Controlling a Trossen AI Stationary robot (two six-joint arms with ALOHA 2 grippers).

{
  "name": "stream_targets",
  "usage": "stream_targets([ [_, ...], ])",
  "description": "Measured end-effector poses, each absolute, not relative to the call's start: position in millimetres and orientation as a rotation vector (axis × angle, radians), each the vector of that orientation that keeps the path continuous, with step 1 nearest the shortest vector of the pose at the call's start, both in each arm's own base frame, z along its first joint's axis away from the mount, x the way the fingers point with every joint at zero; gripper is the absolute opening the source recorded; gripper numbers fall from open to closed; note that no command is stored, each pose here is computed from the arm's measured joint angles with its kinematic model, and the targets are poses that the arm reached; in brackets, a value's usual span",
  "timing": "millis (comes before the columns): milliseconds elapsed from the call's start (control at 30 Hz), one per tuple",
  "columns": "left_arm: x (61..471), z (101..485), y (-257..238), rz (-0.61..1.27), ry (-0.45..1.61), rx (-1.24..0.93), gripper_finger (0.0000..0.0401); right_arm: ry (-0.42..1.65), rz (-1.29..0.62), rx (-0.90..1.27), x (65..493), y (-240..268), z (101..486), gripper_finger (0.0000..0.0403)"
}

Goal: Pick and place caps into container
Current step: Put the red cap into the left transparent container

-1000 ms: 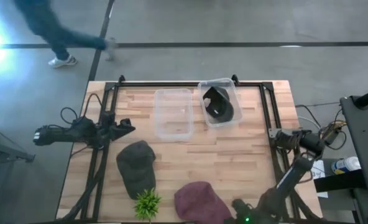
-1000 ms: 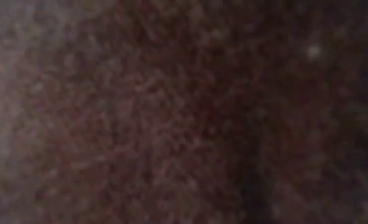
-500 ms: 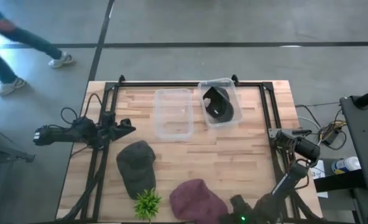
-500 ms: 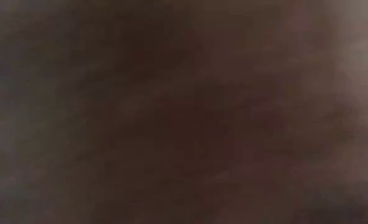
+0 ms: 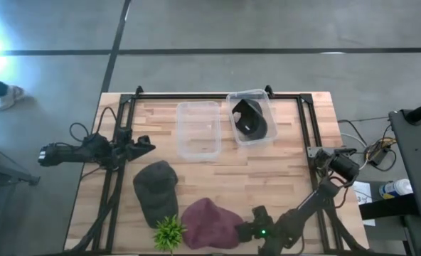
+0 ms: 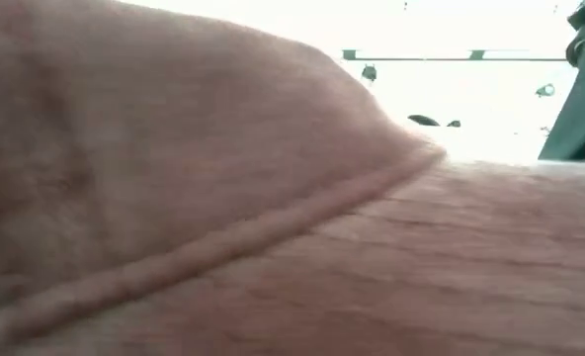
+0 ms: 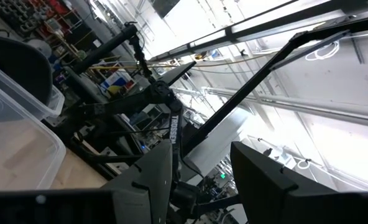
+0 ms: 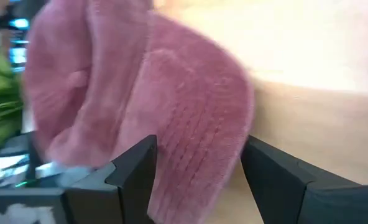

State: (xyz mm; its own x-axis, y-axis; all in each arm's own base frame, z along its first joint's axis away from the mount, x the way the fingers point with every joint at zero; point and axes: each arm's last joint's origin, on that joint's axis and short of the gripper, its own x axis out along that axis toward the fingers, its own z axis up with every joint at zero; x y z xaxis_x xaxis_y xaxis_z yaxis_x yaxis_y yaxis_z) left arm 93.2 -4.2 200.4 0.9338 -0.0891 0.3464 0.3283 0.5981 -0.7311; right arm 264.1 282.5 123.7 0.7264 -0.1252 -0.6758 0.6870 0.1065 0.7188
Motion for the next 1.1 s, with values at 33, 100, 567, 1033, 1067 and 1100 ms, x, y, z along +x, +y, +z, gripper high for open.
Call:
stream_targets([
  [33, 93.3, 200.3, -4.2, -0.246, -0.288, -0.9, 0.0158, 0.492, -0.611, 1.365, 266.4, 281.7, 122.5, 0.0224],
  [100, 93.3, 200.3, -4.2, -0.246, -0.288, -0.9, 0.0158, 0.451, -0.565, 1.402, 269.9, 279.5, 120.0, 0.0224],
  [567, 93.2, 200.4, -4.1, -0.242, -0.29, -0.9, 0.0158, 0.43, -0.437, 1.434, 287.2, 257.3, 110.5, 0.0188],
  [1033, 93.3, 200.4, -4.1, -0.241, -0.29, -0.902, 0.0158, 0.302, -0.458, 1.388, 290.4, 245.5, 119.9, 0.0015],
  [1067, 93.3, 200.4, -4.1, -0.242, -0.29, -0.901, 0.0158, 0.292, -0.463, 1.367, 289.1, 243.9, 124.1, 0.0015],
  [1100, 93.3, 200.3, -4.1, -0.241, -0.29, -0.902, 0.0158, 0.282, -0.462, 1.347, 287.9, 242.5, 130.8, 0.0014],
])
